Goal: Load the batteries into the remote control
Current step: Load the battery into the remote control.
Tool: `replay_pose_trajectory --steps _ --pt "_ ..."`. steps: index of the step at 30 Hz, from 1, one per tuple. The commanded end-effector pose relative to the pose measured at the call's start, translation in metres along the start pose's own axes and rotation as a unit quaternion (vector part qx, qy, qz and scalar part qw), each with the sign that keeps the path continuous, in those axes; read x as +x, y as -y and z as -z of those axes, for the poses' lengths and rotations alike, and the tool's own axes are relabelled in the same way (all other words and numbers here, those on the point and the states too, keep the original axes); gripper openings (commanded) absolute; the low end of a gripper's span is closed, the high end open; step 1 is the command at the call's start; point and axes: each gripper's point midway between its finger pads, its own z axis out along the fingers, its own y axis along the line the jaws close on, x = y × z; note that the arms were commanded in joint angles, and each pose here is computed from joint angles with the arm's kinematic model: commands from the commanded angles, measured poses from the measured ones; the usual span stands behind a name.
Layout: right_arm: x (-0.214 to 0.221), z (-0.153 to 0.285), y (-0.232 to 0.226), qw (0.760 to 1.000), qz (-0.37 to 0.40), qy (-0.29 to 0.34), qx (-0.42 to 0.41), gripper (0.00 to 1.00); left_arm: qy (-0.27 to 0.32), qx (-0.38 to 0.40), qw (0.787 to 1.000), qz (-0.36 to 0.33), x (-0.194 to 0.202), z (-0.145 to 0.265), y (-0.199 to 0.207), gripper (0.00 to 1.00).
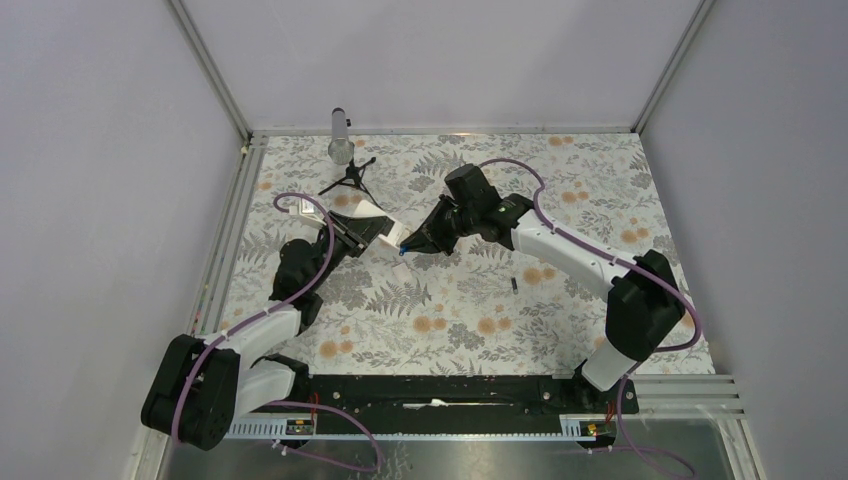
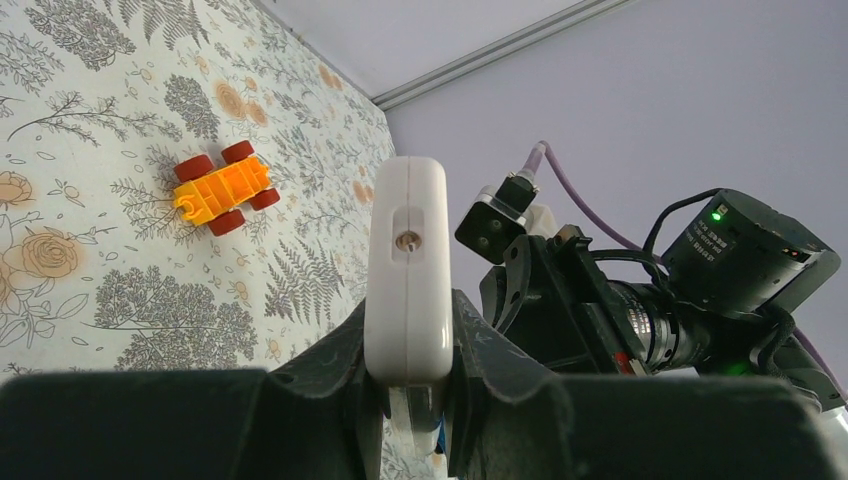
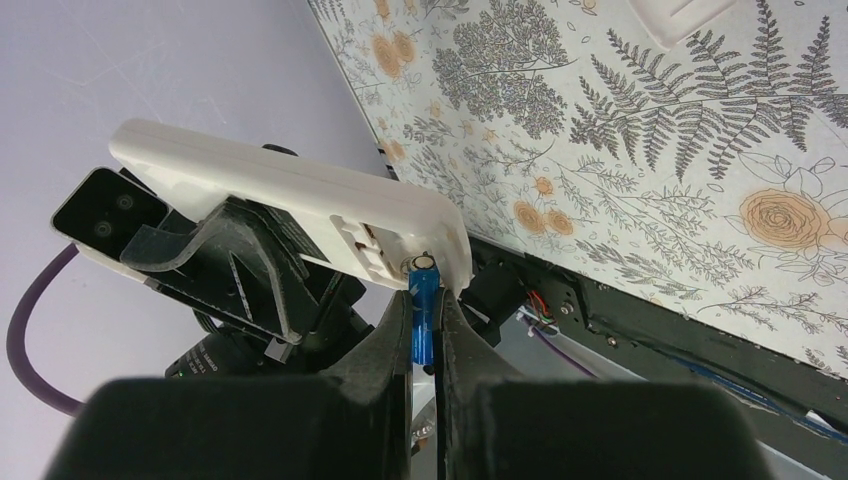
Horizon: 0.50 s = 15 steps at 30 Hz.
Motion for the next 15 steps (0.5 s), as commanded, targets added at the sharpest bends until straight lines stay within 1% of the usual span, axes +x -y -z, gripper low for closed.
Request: replay_pose_trajectory --steps 1,8,15 --pt "-0.003 -0.008 0.005 1.000 -0.008 0.012 0.012 0.01 0.009 0.038 0.999 -0.018 -0.004 0.003 0.020 0.00" --pt "-0.009 -0.014 0.012 0.999 -0.011 0.020 0.023 0.02 -0.002 0.029 1.000 -0.011 -0.001 0.005 0.018 0.00" --pt "-0.007 -0.021 0.013 1.000 -0.015 0.002 0.023 0.03 -0.007 0.024 1.000 -0.008 -0.001 0.007 0.021 0.00"
